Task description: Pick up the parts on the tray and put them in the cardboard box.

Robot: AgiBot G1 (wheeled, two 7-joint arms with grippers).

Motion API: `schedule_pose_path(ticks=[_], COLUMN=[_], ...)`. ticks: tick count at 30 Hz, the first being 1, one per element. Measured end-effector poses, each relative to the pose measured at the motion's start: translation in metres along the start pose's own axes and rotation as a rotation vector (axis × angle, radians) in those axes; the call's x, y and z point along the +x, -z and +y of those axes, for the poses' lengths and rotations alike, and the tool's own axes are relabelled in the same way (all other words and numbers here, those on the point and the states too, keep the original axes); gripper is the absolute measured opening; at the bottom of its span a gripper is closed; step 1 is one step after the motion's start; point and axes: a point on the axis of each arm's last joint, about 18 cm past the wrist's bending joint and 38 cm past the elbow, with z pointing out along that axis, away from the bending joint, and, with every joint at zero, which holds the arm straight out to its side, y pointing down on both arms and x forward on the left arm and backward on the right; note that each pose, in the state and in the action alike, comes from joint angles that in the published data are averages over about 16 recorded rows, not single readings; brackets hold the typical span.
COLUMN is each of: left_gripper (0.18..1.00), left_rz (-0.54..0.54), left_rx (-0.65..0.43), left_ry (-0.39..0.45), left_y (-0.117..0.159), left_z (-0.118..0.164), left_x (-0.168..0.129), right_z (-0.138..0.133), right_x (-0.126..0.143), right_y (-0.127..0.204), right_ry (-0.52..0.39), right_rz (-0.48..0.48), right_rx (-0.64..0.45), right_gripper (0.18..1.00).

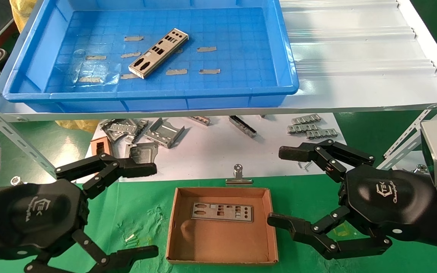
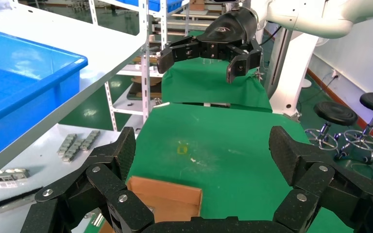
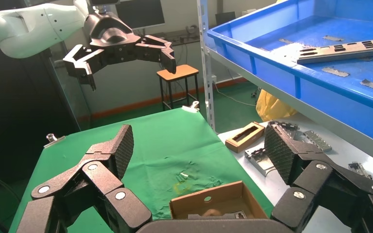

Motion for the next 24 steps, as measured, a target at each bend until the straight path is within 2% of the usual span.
schedule_pose_path(ticks=[13,24], left_gripper=[1.001,1.001], left_rz=[0.0,0.0], left_rx=[0.0,0.0], left_ry=[0.0,0.0], left_y=[0.0,0.0], left_z=[0.0,0.0], left_x=[0.0,0.0], right_z=[0.0,0.0], right_x=[0.0,0.0], right_y=[0.0,0.0], right_ry=[0.0,0.0], right_rz=[0.0,0.0], right_rx=[0.0,0.0], right_gripper=[0.996,0.925])
